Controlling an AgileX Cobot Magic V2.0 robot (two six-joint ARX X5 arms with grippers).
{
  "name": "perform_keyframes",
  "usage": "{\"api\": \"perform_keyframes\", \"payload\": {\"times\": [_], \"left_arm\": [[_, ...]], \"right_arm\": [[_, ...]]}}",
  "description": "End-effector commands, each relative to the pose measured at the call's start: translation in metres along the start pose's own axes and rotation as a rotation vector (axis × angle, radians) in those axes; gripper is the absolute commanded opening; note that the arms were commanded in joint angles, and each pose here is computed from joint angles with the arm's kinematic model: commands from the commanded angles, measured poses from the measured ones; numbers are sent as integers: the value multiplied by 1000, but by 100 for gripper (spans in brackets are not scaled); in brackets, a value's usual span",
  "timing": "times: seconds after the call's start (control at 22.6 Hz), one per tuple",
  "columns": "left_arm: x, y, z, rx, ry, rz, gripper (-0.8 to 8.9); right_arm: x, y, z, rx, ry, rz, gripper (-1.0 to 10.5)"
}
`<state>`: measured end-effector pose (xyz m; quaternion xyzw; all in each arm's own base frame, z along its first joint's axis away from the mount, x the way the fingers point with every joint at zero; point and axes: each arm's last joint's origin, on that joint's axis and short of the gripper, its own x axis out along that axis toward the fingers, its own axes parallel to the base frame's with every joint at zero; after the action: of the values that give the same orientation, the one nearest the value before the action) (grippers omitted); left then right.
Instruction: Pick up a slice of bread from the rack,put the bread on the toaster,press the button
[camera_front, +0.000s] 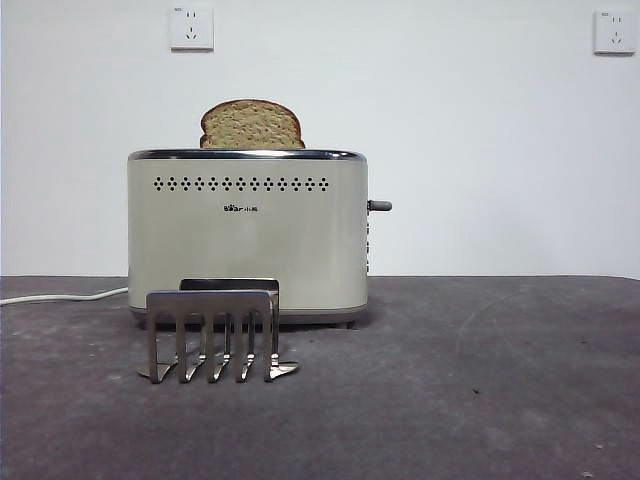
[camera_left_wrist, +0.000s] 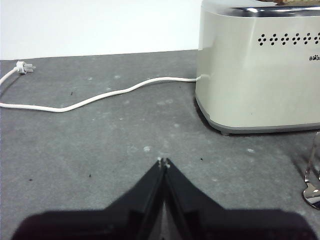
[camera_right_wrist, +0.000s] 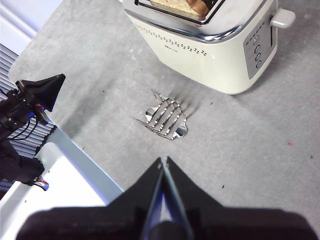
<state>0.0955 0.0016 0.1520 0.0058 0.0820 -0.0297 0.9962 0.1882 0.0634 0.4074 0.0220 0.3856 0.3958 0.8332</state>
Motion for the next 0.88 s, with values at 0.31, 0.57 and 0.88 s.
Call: {"api": "perform_keyframes", "payload": {"times": [0.31, 0.57, 0.88], "left_arm": [[1, 0, -4, -11, 12, 5, -3], [1, 0, -4, -11, 12, 5, -3], [1, 0, -4, -11, 12, 4, -3]], "right_arm": [[-18, 3, -3, -110, -82, -90, 1], [-74, 30, -11, -196, -521, -366, 1], [-65, 28, -61, -280, -746, -481, 1]]}}
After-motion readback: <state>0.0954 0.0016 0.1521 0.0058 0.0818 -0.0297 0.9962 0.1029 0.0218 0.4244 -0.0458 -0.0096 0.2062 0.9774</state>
